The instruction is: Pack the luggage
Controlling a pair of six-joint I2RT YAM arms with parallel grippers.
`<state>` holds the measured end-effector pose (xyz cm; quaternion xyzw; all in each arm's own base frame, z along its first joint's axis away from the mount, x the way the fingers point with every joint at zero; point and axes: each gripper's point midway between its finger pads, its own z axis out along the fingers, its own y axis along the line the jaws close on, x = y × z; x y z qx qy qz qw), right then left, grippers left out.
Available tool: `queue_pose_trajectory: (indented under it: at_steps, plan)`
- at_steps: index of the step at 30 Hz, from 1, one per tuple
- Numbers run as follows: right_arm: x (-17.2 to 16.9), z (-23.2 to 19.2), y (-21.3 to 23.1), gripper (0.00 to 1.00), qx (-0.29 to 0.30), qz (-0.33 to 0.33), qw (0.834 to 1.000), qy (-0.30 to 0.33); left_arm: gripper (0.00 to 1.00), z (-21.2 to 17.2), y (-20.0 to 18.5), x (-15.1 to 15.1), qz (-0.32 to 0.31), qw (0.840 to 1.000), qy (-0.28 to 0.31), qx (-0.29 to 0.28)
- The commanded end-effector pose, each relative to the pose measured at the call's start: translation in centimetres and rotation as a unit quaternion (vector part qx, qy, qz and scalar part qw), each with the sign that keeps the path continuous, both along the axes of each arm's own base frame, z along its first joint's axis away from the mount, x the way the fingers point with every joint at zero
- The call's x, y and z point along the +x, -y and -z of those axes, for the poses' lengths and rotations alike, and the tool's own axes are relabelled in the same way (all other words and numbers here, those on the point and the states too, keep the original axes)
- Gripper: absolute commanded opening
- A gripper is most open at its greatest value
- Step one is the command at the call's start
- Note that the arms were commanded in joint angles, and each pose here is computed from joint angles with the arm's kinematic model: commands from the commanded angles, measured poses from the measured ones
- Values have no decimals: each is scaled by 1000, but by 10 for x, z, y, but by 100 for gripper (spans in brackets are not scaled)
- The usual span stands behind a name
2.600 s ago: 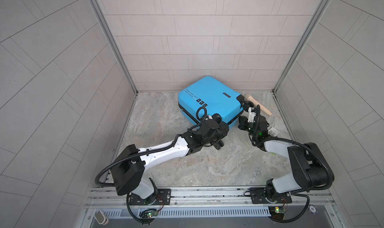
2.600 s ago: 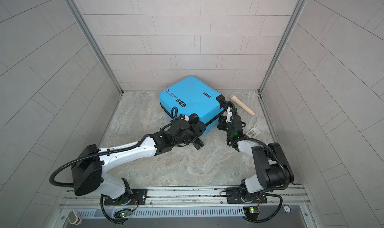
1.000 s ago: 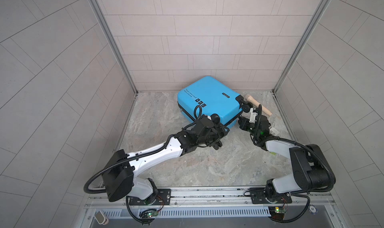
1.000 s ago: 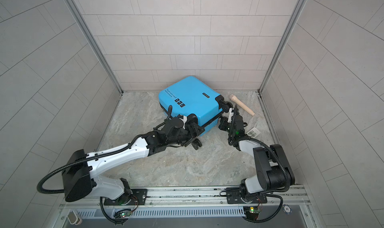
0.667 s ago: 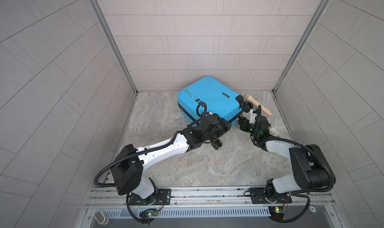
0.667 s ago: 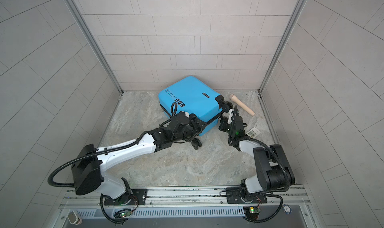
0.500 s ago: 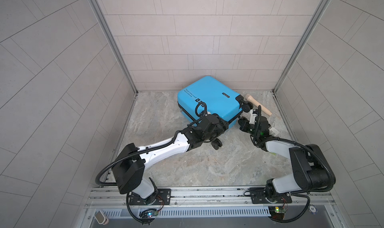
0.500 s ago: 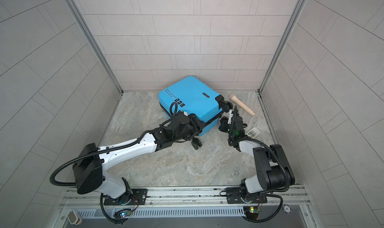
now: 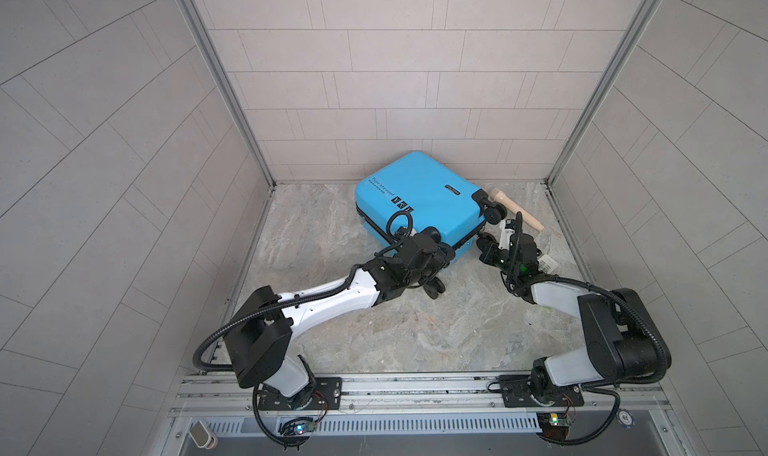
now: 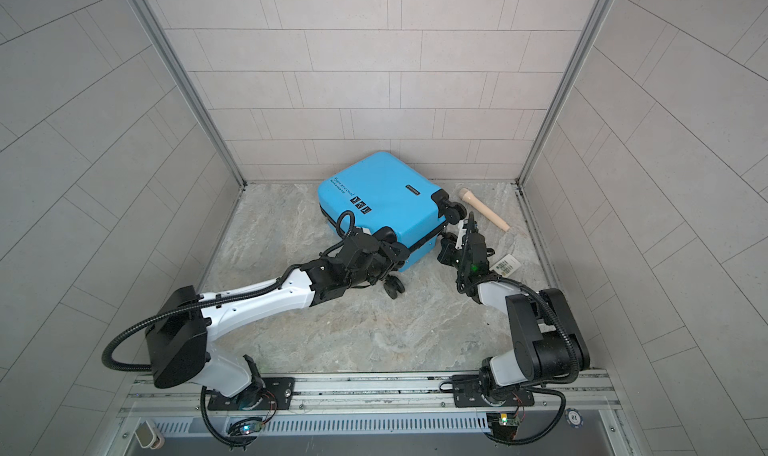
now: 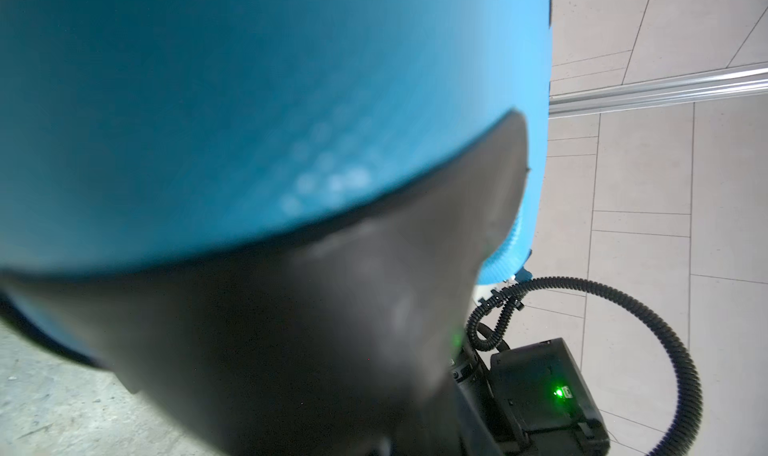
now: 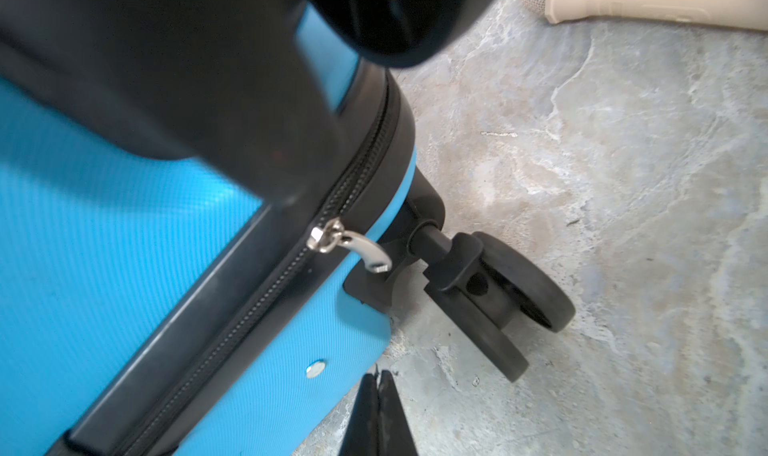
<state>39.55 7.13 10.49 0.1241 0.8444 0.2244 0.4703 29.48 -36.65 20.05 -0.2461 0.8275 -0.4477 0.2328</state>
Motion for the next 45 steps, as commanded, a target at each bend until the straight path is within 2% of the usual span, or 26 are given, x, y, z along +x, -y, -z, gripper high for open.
queue_pose_trajectory:
  at_steps: [1, 3, 4, 12, 16, 23, 25, 28, 30, 33, 36, 37, 38, 40, 41, 42, 45]
  plan:
    - [-1, -9, 0, 0, -7, -2, 1000, 14, 14, -28, 4, 9, 7, 998, 57, -30]
    - [-1, -9, 3, 0, -14, 3, 1000, 12, 2, -34, 0, 8, 11, 997, 65, -32]
    - [0, -9, 4, 0, -18, 5, 1000, 12, 0, -36, -3, 7, 11, 997, 69, -31]
    - [7, -9, 34, 0, -39, 56, 998, 9, 0, -48, -32, -9, 36, 995, 89, -2]
    - [11, -11, 49, 0, -36, 75, 996, 13, 0, -47, -60, -18, 22, 995, 96, 11]
    - [21, -21, 37, 0, -9, 44, 999, 28, 0, -42, -94, -41, 37, 995, 81, 43]
    - [21, -23, 26, 0, 7, 15, 999, 28, 0, -42, -108, -44, 33, 995, 81, 54]
    - [11, -17, 9, 0, 13, -27, 1000, 3, 0, -40, -133, -46, 15, 994, 82, 70]
    - [-3, -15, 8, 1, 10, -28, 1000, -2, 0, -38, -149, -45, -2, 994, 82, 71]
    - [-27, -10, 8, 31, 2, -20, 1000, 13, 0, -32, -164, -42, -17, 994, 80, 72]
    - [-39, -18, 5, 40, -47, -19, 998, 27, 0, -27, -174, -39, -28, 994, 77, 71]
    - [-39, -21, 6, 47, -60, -15, 998, 19, 0, -26, -177, -38, -30, 994, 76, 71]
    - [-38, -25, 6, 56, -66, -13, 998, 11, 0, -26, -179, -37, -32, 994, 75, 71]
    - [-33, -25, 16, 83, -71, 16, 997, -16, 0, -26, -184, -34, -36, 994, 75, 71]
    - [-30, -25, 17, 87, -65, 17, 997, -24, 0, -27, -185, -32, -37, 994, 75, 70]
    - [-25, -26, 11, 97, -47, -2, 999, -19, 0, -27, -185, -31, -37, 994, 75, 68]
    - [-18, -18, 16, 99, -11, 18, 1000, -18, 0, -28, -184, -27, -37, 994, 77, 61]
